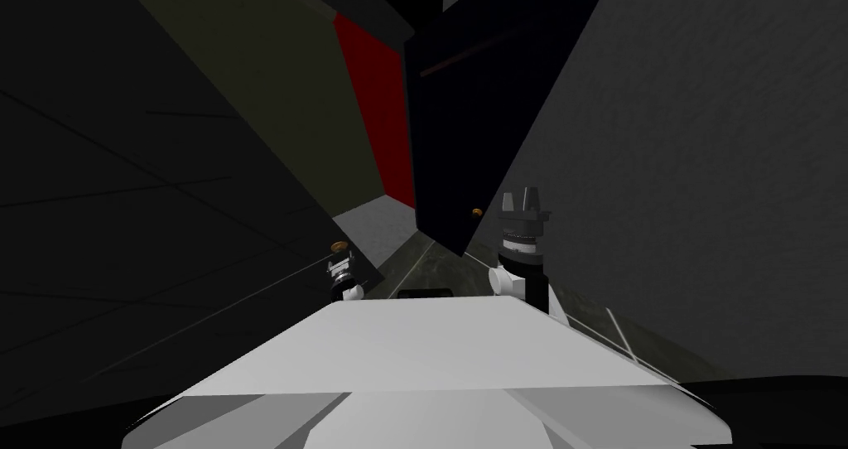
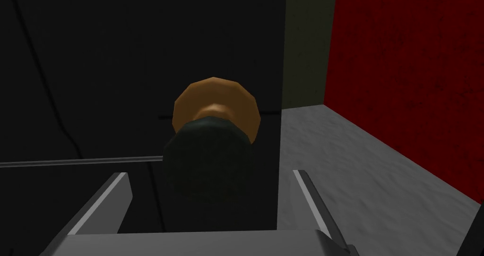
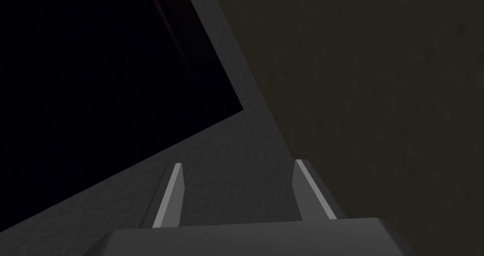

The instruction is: Pull the door open

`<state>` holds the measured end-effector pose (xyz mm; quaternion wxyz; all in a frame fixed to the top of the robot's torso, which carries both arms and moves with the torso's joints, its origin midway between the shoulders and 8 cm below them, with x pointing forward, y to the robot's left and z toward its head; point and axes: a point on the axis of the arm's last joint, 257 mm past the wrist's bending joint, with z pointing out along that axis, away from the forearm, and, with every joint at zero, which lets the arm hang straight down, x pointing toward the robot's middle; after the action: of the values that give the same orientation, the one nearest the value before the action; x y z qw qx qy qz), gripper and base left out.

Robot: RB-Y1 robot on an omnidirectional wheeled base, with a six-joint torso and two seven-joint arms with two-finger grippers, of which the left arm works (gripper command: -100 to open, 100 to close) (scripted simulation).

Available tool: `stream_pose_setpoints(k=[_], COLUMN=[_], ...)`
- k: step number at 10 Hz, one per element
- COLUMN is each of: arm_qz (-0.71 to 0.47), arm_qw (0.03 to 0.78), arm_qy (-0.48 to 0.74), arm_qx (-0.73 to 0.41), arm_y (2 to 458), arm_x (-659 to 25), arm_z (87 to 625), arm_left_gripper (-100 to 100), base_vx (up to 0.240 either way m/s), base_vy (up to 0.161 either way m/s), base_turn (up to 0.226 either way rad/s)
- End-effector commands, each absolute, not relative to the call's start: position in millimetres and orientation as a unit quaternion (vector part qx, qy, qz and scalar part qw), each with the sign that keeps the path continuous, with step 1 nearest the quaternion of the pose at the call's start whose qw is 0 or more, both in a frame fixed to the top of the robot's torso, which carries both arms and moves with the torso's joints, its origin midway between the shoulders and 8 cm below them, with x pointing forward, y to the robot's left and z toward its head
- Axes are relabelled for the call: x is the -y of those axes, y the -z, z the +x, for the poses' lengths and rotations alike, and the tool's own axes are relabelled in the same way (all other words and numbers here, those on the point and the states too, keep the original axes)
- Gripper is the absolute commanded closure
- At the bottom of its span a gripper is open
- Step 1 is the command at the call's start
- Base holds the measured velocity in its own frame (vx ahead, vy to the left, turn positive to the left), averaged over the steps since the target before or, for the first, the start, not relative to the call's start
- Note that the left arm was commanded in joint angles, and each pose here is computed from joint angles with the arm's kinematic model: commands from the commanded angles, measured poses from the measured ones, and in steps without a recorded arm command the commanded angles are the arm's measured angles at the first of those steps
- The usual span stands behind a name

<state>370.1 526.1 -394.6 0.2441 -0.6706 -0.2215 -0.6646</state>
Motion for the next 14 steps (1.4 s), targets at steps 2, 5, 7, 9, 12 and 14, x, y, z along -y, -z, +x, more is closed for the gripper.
stream_pose_setpoints(k=[2, 5, 7, 9, 12, 14], arm_qz=[-0.669, -0.669, -0.669, -0.669, -0.672, -0.675], arm_qw=[0.244, 0.245, 0.245, 0.245, 0.237, 0.226], arm_qy=[0.665, 0.665, 0.665, 0.665, 0.667, 0.671], arm_qx=[0.224, 0.224, 0.224, 0.224, 0.218, 0.21], arm_y=[393.2, 392.5, 392.5, 392.5, 392.7, 392.4], arm_x=[-546.9, -555.8, -555.8, -555.8, -550.8, -542.8], arm_z=[354.5, 347.0, 347.0, 347.0, 351.3, 357.9], arm_left_gripper=[-100, -100, 100, 100, 100, 100], base_vx=[0.128, 0.122, -0.017, -0.016, -0.044, -0.234], base_vy=[-0.002, 0.008, 0.004, -0.001, -0.003, -0.001], base_turn=[-0.017, -0.009, 0.01, -0.013, -0.015, -0.079])
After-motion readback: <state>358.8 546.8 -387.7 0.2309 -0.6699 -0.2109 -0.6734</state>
